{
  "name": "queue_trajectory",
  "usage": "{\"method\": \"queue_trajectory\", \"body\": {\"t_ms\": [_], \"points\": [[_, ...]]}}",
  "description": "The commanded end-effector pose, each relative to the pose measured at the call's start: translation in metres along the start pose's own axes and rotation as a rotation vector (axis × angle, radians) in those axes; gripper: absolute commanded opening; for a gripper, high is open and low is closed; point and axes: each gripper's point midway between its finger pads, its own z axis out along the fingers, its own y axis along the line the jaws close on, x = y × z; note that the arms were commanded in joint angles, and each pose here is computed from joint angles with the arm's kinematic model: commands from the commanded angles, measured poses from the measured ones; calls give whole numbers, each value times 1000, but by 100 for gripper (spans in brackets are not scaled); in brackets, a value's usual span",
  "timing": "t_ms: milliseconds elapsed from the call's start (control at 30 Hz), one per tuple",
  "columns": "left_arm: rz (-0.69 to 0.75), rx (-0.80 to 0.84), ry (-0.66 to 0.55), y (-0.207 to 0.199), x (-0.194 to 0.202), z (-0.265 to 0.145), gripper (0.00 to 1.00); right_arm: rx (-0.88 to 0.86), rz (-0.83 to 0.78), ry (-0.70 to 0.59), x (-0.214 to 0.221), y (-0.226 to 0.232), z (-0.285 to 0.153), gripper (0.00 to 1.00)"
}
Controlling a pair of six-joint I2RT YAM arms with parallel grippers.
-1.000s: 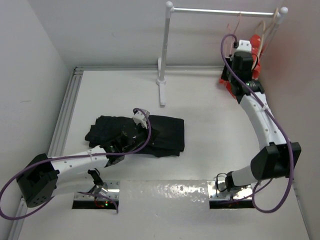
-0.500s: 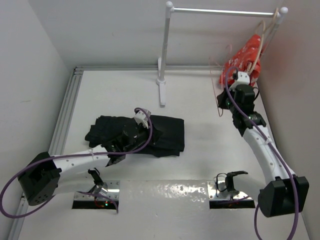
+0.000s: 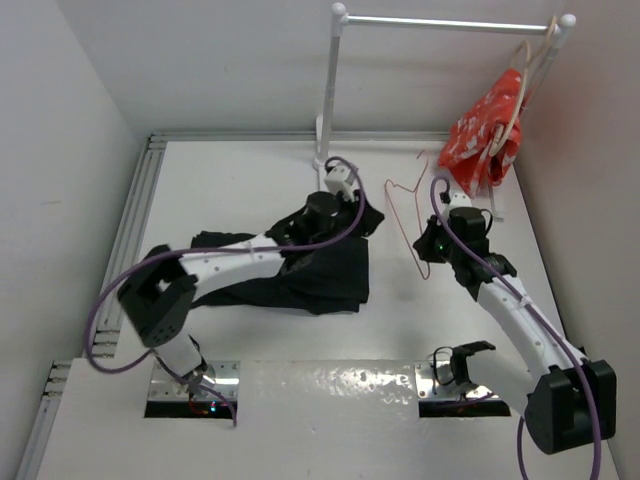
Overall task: Place the trousers on the hanger
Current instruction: Pick up the hanger from the clothesline.
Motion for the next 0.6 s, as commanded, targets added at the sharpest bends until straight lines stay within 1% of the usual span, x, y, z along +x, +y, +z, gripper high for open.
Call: {"method": "queue_trajectory", "body": {"t_ms": [0, 33, 67, 100, 200, 333, 567], "points": [[22, -30, 56, -1, 12, 41, 33, -16, -10, -10, 5, 8, 0, 0], [34, -36, 63, -2, 13, 50, 34, -17, -14, 5, 12, 8, 1, 0], [47, -58, 103, 3, 21, 57, 34, -15, -17, 13, 15, 8, 2, 0], [61, -56, 101, -1, 17, 74, 35, -14, -27, 21, 19, 10, 3, 0], [91, -70, 92, -2, 12, 91, 37, -4, -52, 54, 30, 11, 5, 0], [140, -156, 61, 9, 3, 104, 38, 2, -73, 55, 31, 14, 5, 0], [166, -127, 44, 1, -2, 114, 38, -3, -88, 87, 39, 16, 9, 0]]}}
